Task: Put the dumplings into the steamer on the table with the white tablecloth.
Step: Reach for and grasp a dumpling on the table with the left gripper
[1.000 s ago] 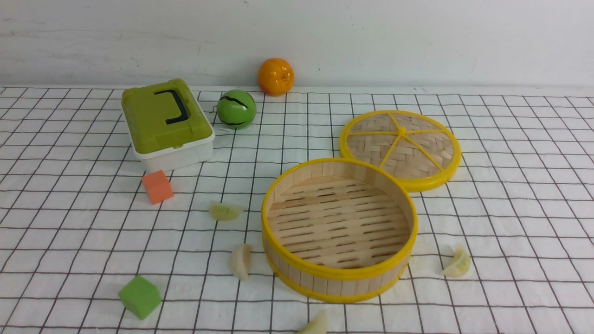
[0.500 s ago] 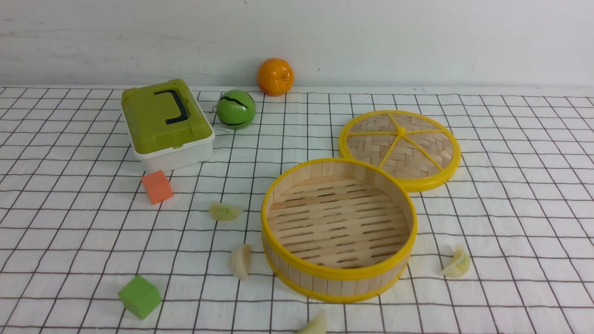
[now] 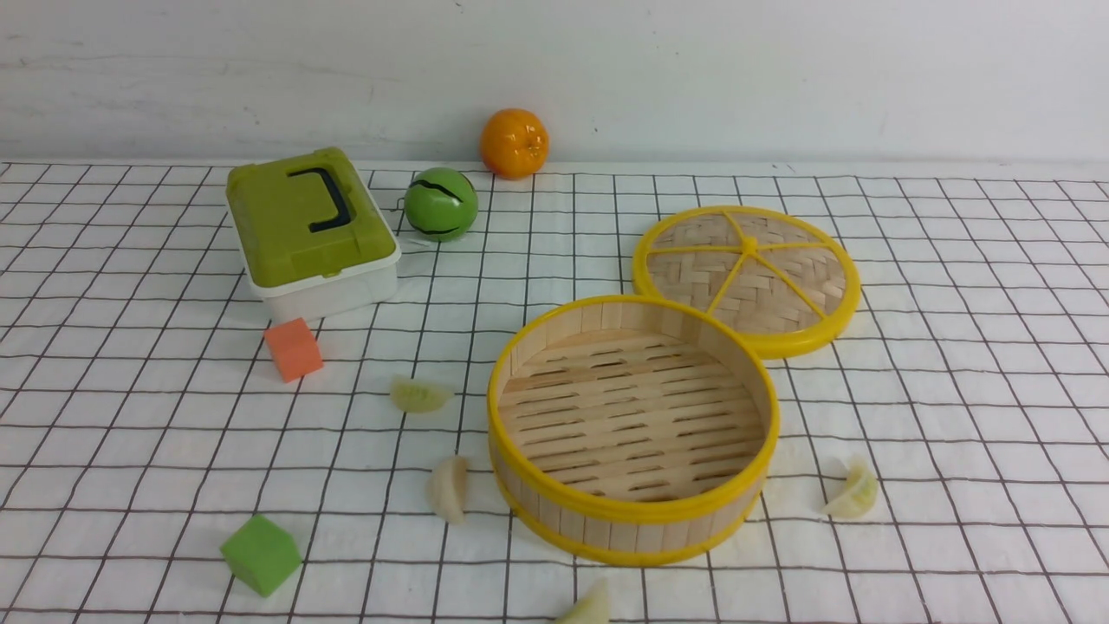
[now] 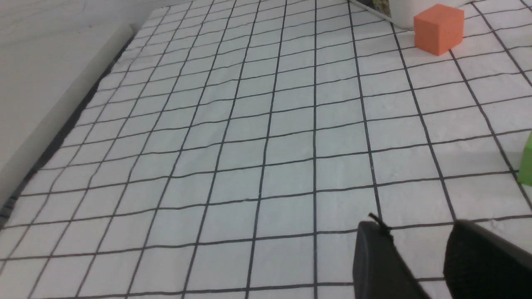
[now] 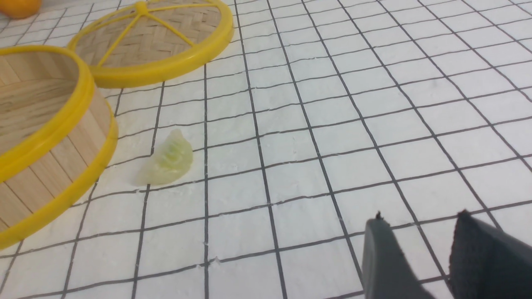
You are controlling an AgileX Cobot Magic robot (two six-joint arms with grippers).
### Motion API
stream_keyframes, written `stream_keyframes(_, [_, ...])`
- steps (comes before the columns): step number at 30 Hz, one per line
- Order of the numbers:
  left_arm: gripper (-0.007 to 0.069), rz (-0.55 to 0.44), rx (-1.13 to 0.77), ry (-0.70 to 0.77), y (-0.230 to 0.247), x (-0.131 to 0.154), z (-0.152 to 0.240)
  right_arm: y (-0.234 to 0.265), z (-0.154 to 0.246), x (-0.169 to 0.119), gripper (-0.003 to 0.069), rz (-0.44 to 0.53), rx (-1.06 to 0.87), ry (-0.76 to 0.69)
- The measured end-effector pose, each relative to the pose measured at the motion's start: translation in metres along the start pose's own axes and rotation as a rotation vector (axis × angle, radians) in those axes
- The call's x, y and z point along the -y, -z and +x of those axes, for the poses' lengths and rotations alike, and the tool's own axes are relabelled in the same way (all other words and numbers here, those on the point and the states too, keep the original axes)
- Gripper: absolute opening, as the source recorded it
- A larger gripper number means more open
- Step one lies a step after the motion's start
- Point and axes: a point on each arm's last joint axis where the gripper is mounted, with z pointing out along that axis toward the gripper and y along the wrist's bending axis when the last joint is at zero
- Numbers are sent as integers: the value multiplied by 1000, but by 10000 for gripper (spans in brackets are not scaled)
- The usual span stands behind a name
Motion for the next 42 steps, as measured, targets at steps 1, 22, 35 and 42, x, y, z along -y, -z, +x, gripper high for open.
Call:
stream_keyframes(1, [239,0,2,-1,0,0,0,0,0,0,239,0,0,0])
stream_keyframes(22, [239,414,310,1719,9,2,-40,3,2,-25,240,-264,-115,-762])
stream_keyframes(35, [239,379,185,1753,7,7,-34,4,-2,-28,240,-322,-103,-900])
stream_keyframes(42, [210,444,299,1301,41,-12,-95,28,-46,-42,232,-427,38,-545])
